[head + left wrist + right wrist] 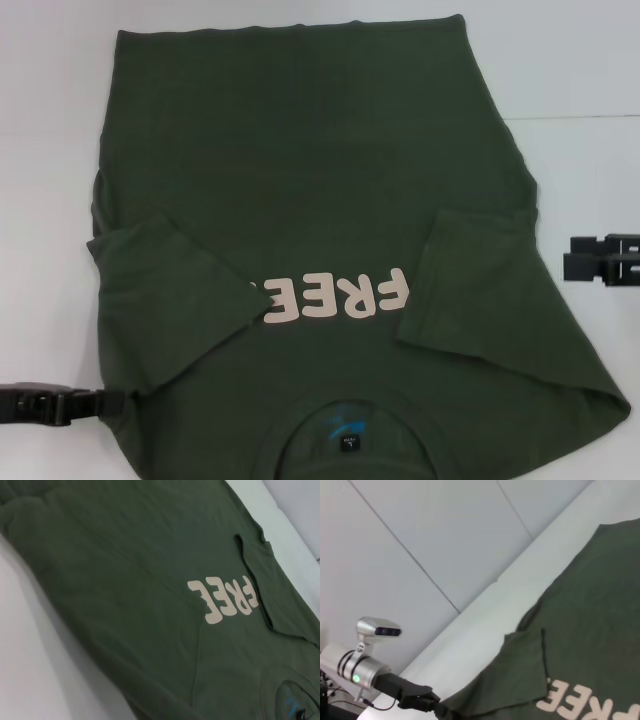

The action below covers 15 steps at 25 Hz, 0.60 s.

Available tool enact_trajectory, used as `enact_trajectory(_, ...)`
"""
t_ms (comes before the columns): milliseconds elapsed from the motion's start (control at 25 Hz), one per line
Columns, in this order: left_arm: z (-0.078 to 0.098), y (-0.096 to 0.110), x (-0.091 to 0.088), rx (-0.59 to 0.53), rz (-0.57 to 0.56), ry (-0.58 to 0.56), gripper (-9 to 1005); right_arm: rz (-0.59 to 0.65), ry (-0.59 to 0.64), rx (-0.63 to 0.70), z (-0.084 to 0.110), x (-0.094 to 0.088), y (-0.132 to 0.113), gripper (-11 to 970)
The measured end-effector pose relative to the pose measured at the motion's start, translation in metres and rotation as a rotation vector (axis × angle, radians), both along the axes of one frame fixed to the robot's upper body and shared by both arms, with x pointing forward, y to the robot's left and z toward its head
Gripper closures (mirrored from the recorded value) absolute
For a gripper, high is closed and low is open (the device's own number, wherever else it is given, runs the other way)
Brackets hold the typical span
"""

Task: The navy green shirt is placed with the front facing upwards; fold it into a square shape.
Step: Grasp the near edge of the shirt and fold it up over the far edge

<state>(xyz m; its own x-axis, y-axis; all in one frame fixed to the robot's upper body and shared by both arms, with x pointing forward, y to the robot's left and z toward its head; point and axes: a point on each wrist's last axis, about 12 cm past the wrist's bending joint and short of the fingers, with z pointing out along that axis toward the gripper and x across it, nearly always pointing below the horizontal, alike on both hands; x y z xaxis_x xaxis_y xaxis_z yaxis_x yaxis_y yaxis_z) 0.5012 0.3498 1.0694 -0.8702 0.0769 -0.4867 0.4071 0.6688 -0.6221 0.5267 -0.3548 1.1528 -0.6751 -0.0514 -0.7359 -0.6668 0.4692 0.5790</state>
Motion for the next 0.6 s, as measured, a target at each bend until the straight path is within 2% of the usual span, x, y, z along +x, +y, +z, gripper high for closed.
enact_trajectory(160, 0.001, -0.001, 0.002, -0.002, -0.004, -0.006, 970, -0.015, 0.125, -0.05, 0.018, 0.012, -0.003, 143)
enact_trajectory(360, 0.005, -0.003, 0.007, 0.002, -0.015, -0.013, 969, -0.048, 0.312, -0.134, 0.03, 0.026, 0.001, 66)
enact_trajectory(600, 0.008, -0.003, 0.012, 0.0, -0.011, -0.009, 967, -0.146, 0.524, -0.299, 0.021, 0.036, 0.005, 50)
